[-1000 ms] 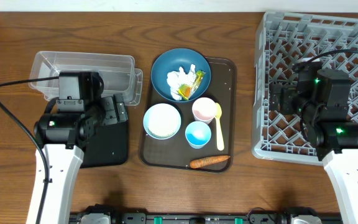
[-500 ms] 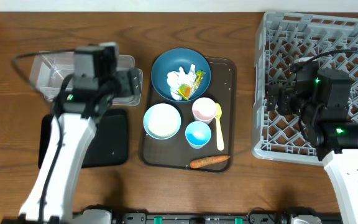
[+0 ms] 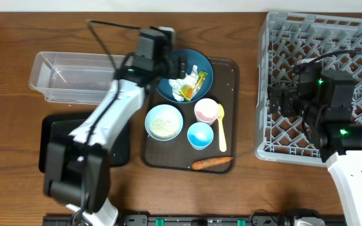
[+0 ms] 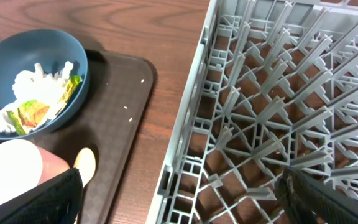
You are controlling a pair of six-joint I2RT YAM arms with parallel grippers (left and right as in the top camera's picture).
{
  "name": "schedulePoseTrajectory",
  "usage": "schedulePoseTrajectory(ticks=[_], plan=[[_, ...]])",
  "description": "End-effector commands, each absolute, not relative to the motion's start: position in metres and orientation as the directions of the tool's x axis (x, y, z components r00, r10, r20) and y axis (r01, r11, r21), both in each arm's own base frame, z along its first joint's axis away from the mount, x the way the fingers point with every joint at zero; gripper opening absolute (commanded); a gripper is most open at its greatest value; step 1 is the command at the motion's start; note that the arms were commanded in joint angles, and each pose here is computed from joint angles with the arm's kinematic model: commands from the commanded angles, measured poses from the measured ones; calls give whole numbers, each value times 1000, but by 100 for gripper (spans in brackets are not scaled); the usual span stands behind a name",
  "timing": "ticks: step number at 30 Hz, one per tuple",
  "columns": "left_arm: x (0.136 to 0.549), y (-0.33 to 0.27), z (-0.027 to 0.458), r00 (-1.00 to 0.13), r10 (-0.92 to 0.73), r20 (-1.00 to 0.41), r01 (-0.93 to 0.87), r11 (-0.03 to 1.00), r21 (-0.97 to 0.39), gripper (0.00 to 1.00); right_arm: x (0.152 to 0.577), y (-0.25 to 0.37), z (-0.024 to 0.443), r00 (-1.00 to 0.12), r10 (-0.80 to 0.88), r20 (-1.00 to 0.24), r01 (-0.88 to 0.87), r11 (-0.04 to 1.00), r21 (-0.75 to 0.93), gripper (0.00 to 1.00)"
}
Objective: Sort waste into correct bins and load items into the dishwasher rack
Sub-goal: 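Reach left gripper to blue plate and grasp white tissue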
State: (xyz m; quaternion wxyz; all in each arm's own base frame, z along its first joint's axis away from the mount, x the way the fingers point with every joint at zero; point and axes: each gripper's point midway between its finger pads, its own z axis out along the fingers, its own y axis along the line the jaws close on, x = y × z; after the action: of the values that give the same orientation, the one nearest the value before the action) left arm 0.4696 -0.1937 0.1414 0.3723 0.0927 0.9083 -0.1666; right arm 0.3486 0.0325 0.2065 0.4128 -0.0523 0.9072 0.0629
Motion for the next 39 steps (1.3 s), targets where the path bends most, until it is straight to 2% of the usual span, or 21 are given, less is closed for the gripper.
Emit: schedulePoseTrajectory(ticks=[1,8,14,25,39], plan=[[475,-215,129,-700,61,-711,324,915,-241,86,350,36,217,-636,-58,-770,-168,984,64,99],[479,-226,86,-732,87,-676,329,914,-239,85,348,36,214,-648,-58,-760,-167,984,67,99],[478,-227,60,-758,99,-645,322,917,-237,79,348,36,214,-648,-58,-760,-167,984,67,99],[473,-231,45,-777,115,-619,323,917,-235,66,348,36,214,-647,-58,-760,-167,984,66,99],[465,-239,26,-796,142,-588,334,914,-232,65,345,36,211,-659,-59,-750,-166,984,69,99]])
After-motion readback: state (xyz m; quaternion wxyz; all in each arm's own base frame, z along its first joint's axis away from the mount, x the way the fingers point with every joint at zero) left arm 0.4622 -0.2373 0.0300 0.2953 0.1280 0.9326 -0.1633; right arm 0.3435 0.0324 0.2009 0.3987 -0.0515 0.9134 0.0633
